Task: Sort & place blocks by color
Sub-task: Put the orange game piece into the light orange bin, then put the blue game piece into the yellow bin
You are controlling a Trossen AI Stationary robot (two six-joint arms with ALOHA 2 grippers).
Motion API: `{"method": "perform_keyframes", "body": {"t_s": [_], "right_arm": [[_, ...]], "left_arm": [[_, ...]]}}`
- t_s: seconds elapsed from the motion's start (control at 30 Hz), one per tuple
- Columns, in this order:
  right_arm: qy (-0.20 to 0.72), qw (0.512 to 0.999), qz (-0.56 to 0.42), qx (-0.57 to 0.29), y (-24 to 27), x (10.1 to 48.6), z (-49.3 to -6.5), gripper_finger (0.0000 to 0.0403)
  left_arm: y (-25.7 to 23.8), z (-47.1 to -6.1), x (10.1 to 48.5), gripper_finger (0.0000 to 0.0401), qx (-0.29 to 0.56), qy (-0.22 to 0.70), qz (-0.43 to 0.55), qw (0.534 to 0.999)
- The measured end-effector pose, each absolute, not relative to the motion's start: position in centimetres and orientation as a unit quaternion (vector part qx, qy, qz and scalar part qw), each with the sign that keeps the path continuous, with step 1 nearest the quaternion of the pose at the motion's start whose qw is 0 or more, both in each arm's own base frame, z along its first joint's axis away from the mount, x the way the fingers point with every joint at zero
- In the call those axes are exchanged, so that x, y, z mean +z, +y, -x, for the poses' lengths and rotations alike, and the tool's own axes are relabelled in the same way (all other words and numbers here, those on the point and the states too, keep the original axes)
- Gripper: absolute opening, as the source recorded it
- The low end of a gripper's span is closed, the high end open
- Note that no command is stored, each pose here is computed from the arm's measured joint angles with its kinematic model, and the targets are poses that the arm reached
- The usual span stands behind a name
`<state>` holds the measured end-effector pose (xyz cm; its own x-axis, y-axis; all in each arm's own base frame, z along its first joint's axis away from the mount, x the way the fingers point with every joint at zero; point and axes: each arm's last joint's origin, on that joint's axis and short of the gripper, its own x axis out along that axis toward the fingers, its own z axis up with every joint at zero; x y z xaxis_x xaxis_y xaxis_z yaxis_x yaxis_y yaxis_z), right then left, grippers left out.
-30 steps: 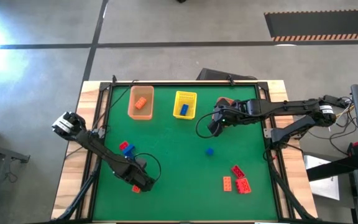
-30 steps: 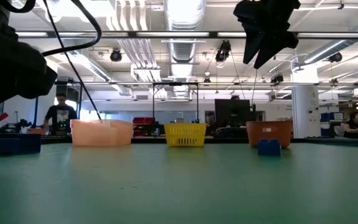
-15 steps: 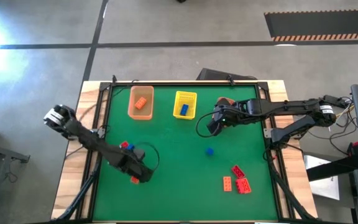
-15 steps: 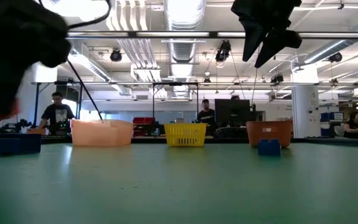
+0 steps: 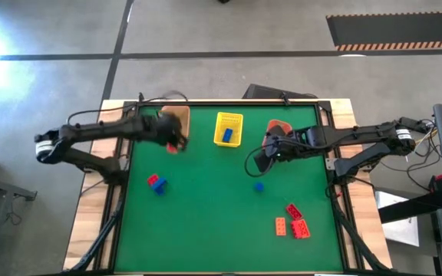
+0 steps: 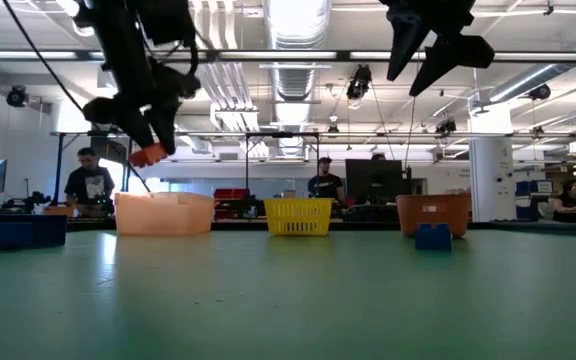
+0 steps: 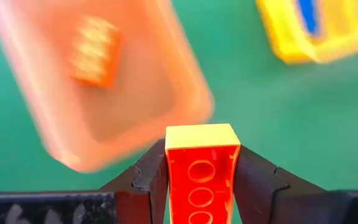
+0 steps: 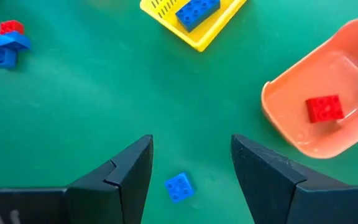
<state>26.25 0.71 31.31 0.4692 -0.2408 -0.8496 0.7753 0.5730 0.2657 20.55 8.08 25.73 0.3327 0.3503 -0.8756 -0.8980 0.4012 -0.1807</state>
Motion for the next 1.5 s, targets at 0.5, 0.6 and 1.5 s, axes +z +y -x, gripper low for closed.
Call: {"method": "perform_keyframes", "body": {"t_s": [0.5, 0.6, 1.5], "right_arm": [[0.373, 0.782, -0.368, -0.337, 1.0, 31.5, -26.5, 0.0205], [0.371, 0.779, -0.374, -0.34, 1.0, 31.4, -26.5, 0.0205], [0.366, 0.653, -0.568, -0.343, 1.8, 31.3, -26.5, 0.0205]], "left_arm": [[18.1, -17.1, 23.8, 0.0132, 0.502, 0.39, 0.327, 0.7], [18.3, -17.3, 23.5, 0.0179, 0.503, 0.394, 0.322, 0.698], [13.3, -15.6, 30.6, 0.024, 0.451, 0.241, 0.271, 0.815]]}}
